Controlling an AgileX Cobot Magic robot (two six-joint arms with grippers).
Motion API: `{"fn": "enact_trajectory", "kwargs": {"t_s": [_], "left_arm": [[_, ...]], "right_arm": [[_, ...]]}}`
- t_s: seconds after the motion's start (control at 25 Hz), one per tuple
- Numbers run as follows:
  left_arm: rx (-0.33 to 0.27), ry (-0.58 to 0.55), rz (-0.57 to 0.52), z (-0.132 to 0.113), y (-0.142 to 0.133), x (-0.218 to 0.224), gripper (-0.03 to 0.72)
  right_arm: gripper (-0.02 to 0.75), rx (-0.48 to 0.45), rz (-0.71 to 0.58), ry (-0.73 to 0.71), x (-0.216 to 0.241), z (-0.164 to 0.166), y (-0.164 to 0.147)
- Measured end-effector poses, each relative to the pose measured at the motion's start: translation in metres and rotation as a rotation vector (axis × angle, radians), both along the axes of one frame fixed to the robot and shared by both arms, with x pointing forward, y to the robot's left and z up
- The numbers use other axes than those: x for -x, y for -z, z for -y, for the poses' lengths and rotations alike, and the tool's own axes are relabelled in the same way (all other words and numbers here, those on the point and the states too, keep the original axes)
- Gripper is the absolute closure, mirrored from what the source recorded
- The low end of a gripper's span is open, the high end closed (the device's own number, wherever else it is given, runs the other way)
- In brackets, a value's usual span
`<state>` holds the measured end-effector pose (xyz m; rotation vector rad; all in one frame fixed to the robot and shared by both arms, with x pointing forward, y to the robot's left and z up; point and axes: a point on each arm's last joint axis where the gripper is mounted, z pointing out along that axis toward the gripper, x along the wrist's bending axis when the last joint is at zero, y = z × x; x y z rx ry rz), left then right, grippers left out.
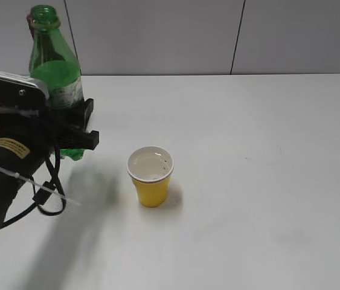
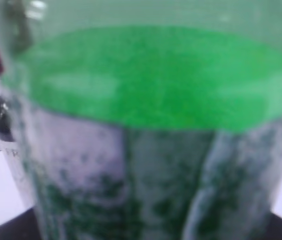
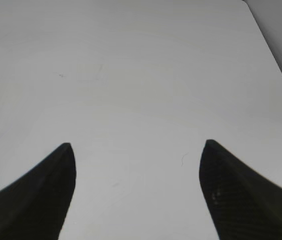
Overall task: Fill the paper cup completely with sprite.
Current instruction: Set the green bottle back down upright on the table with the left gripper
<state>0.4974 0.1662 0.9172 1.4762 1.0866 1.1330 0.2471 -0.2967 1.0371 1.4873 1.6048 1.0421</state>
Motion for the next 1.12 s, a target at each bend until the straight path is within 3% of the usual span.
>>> {"fn": "enact_trajectory", "kwargs": {"t_s": [0.36, 0.68, 1.12], "left_arm": [[0.11, 0.18, -0.006, -0.008, 0.008, -0.028, 0.241], [0.114, 0.248, -0.004, 0.013, 0.03, -0.061, 0.241], [0.128, 0.26, 0.04, 0.029, 0.025, -0.092, 0.241]], "right_arm": [[0.144, 0.0, 0.0, 0.0, 0.0, 0.0, 0.0], [0.144, 0.0, 0.0, 0.0, 0.0, 0.0, 0.0], [0.144, 0.0, 0.0, 0.0, 0.0, 0.0, 0.0]]}}
